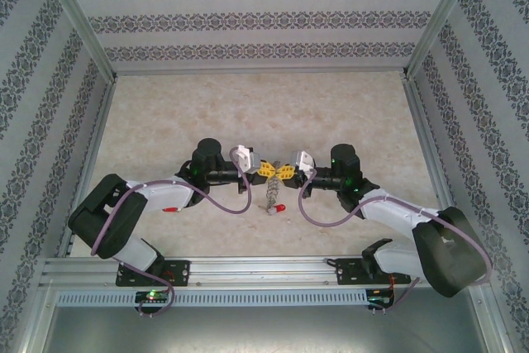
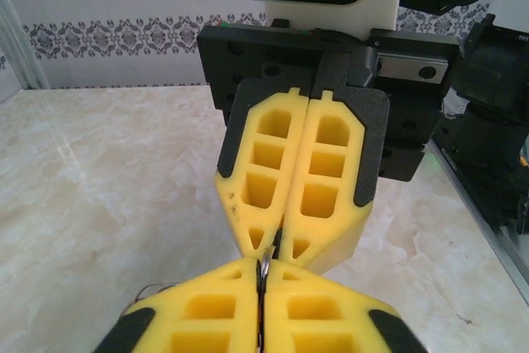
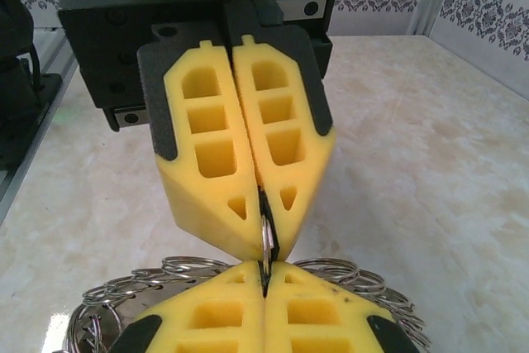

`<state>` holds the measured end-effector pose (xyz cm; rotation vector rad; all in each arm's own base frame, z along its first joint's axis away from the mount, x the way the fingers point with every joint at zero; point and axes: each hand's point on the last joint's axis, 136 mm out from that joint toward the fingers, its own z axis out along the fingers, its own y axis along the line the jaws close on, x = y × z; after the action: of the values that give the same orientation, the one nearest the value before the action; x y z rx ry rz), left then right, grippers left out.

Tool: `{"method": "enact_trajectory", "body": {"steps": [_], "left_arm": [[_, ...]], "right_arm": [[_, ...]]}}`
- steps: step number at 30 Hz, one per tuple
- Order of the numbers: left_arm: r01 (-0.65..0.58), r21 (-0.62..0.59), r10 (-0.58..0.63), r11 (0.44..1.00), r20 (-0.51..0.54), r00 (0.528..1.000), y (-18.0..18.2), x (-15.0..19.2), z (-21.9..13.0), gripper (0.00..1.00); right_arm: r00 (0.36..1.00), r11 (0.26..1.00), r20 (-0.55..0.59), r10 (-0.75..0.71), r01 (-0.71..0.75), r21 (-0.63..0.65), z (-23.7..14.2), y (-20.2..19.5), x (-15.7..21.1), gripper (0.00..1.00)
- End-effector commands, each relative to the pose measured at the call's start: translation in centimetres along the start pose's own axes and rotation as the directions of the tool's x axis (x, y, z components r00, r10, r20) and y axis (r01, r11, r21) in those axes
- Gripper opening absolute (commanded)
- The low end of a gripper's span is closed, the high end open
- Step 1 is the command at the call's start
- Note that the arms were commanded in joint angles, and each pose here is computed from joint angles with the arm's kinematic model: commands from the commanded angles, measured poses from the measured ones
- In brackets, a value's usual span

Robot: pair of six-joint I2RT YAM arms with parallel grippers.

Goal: Put the keys on the keyring

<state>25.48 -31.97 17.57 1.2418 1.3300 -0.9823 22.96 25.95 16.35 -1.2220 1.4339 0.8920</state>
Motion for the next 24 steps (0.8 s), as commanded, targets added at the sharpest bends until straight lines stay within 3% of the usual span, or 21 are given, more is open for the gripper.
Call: {"method": "enact_trajectory", "body": {"steps": [1,2,3,7,11,14,16,19,21,24], "left_arm": [[-0.038,-0.029,0.04,0.999,0.045,0.998,0.1,-1.6,-0.1,0.31],[-0.038,-0.044,0.039,0.998,0.028,0.999,0.2,-1.5,-0.3,0.51],[-0.036,-0.054,0.036,0.998,0.009,0.999,0.2,-1.4,-0.5,1.0],[-0.009,-0.099,0.003,0.995,-0.059,0.998,0.2,-1.8,-1.7,0.99],[0.083,-0.24,-0.111,0.967,-0.103,0.989,1.2,-2.8,-4.0,0.99],[0.189,-0.433,-0.255,0.881,-0.099,0.962,2.8,-3.4,-6.7,0.99],[0.248,-0.585,-0.351,0.772,-0.067,0.934,4.2,-3.3,-9.3,0.99],[0.342,-0.793,-0.527,0.504,0.031,0.849,5.7,-1.6,-14.0,0.99],[0.349,-0.9,-0.647,0.261,0.106,0.755,5.8,0.6,-17.9,0.99],[0.247,-0.968,-0.773,0.054,0.116,0.624,4.6,3.5,-21.5,0.99]], "right_arm": [[0.998,0.998,0.018,-0.058,0.058,0.011,0.3,0.0,-0.7,0.0],[0.997,0.997,-0.004,-0.073,0.073,0.025,0.3,-0.1,-0.4,0.0],[0.995,0.995,-0.027,-0.095,0.096,0.035,0.3,0.0,-0.1,0.0],[0.974,0.979,-0.125,-0.19,0.198,0.057,0.6,0.4,0.7,0.0],[0.925,0.942,-0.234,-0.301,0.327,0.08,1.1,0.5,1.4,0.0],[0.889,0.923,-0.311,-0.337,0.377,0.078,1.4,0.2,2.0,0.0],[0.874,0.915,-0.34,-0.348,0.395,0.079,1.6,0.0,2.2,0.0],[0.85,0.901,-0.374,-0.371,0.427,0.078,2.1,0.0,2.4,0.0],[0.828,0.887,-0.397,-0.397,0.456,0.065,2.6,0.1,2.8,0.0],[0.798,0.864,-0.409,-0.442,0.501,0.045,3.2,0.3,2.9,0.0]]}}
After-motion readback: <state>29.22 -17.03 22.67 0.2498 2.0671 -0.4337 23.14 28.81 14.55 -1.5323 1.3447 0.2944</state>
